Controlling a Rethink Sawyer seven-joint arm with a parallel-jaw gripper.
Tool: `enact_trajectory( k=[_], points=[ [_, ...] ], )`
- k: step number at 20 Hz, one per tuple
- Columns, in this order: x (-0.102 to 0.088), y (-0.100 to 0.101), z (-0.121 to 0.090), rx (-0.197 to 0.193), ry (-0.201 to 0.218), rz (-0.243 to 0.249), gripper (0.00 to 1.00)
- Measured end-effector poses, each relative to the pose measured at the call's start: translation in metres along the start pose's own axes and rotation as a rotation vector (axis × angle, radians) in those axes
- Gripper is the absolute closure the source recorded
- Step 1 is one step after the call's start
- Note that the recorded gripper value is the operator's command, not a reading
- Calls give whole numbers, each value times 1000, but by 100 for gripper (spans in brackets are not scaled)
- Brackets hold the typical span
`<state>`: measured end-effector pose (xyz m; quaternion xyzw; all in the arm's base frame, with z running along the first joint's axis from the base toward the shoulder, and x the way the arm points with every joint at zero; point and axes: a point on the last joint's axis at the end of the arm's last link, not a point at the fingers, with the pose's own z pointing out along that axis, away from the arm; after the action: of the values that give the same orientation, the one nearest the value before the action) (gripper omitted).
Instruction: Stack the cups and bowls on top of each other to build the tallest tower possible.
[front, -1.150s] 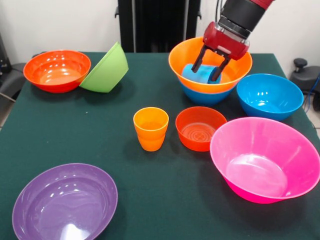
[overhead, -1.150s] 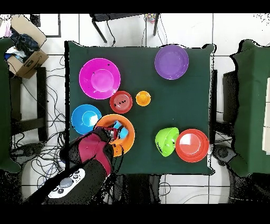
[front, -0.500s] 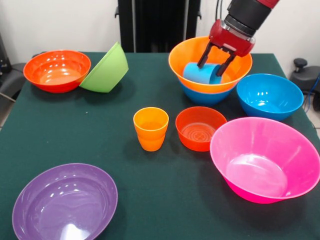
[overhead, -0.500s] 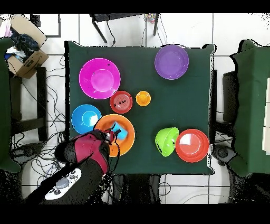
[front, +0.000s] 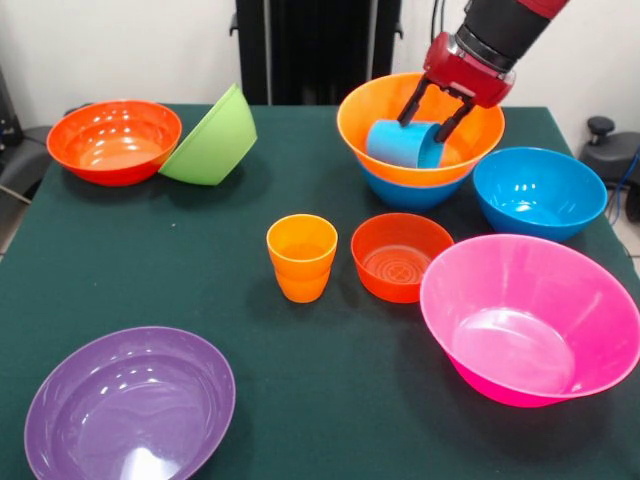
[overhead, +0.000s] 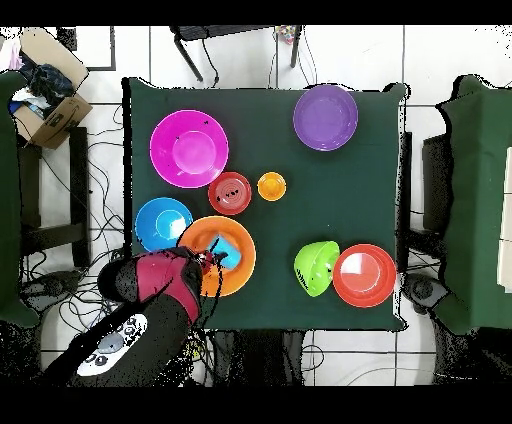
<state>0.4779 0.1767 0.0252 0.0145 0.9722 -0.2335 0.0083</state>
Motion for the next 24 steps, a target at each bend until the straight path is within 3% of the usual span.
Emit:
enact_trajectory(
  k=[4,10,18,24],
  points=[
    [8,-2,6,36,58,-14,0],
    [18,-5,21,69,109,-23,0],
    [23,-16,36,111,127,-26,0],
    [20,-30,33,180,97,-29,0]
  ],
)
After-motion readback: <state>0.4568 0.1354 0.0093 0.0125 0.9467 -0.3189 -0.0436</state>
